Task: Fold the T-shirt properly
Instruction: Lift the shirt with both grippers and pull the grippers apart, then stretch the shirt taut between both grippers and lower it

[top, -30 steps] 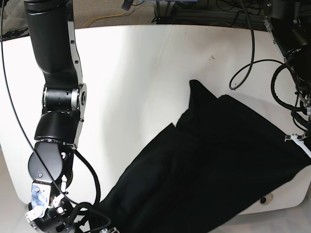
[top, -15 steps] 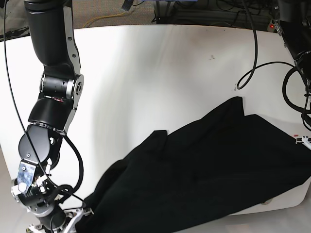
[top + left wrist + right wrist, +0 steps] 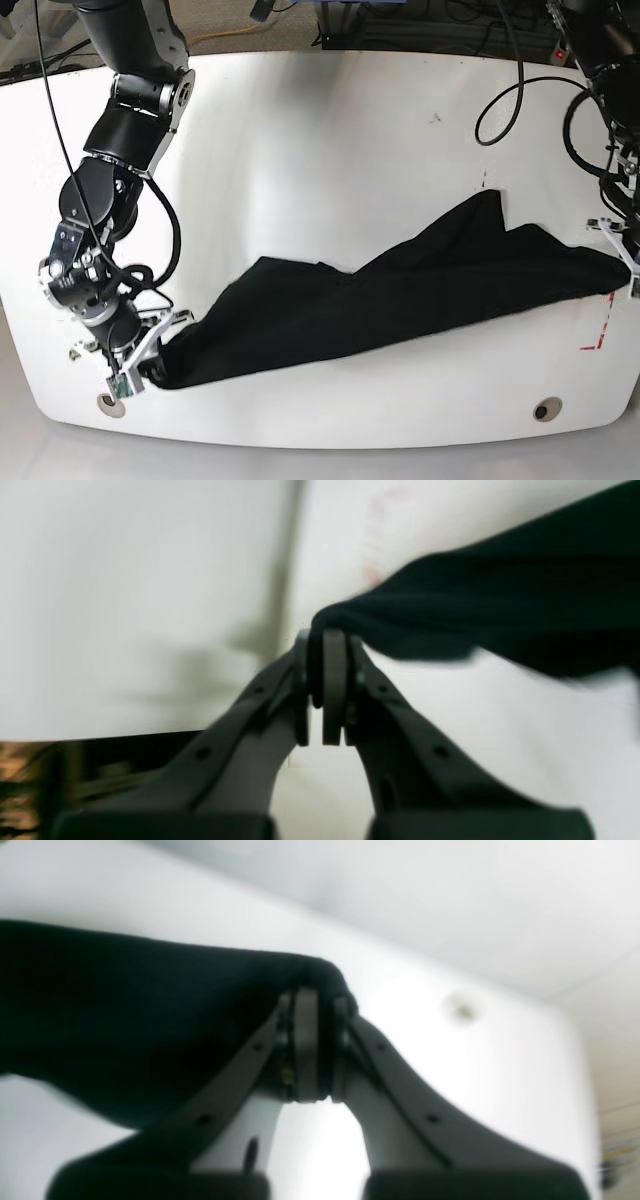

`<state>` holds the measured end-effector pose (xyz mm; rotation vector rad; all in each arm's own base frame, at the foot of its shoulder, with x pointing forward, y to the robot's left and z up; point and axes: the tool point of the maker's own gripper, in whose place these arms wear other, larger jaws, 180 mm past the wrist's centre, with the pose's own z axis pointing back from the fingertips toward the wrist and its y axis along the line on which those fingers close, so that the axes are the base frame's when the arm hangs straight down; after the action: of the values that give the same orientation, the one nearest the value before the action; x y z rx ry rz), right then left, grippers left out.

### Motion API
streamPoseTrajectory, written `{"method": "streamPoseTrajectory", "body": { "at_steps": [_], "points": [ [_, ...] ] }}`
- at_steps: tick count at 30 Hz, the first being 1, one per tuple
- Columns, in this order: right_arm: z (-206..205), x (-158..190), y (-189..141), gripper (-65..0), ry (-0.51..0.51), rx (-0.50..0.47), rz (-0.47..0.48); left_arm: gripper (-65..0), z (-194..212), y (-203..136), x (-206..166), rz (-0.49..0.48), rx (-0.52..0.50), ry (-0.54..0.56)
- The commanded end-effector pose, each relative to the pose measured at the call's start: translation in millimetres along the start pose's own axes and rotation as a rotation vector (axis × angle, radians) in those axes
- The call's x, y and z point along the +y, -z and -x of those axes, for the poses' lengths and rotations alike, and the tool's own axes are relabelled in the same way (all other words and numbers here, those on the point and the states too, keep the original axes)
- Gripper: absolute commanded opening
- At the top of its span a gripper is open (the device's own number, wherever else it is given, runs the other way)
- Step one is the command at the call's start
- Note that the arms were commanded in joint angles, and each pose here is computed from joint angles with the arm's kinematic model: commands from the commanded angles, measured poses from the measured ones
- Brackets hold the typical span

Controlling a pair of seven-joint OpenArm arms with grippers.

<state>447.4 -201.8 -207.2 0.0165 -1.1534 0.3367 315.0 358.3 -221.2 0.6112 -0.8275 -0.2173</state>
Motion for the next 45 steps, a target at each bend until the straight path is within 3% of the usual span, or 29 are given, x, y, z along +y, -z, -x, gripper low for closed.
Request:
{"method": "streamPoseTrajectory", "body": {
  "at_steps": [1, 7, 18, 25, 38, 45],
  "points": [
    [0, -8, -10, -65.0, 0.026, -0.038, 0.015, -65.0, 7, -6, 6, -0.030, 0.002, 0.017],
    [58, 6, -25, -65.0, 0.129, 0.026, -0.033, -65.0, 50, -9, -32, 0.061, 0.053, 0.039],
    [138, 21, -61, -65.0, 0.343, 0.137, -0.103, -65.0, 109, -26, -57, 0.144, 0.114, 0.083],
    [164, 37, -78, -65.0, 0.403, 0.195, -0.172, -65.0, 138, -23, -45, 0.127, 0.186, 0.056],
    [205, 44, -108, -65.0, 0.529, 0.284, -0.284, -65.0, 162, -20, -32, 0.152, 0.188, 0.070],
    [201, 34, -99, -65.0, 0.652, 0.243, -0.343, -65.0, 156, -18, -39, 0.184, 0.174, 0.096]
  ]
}}
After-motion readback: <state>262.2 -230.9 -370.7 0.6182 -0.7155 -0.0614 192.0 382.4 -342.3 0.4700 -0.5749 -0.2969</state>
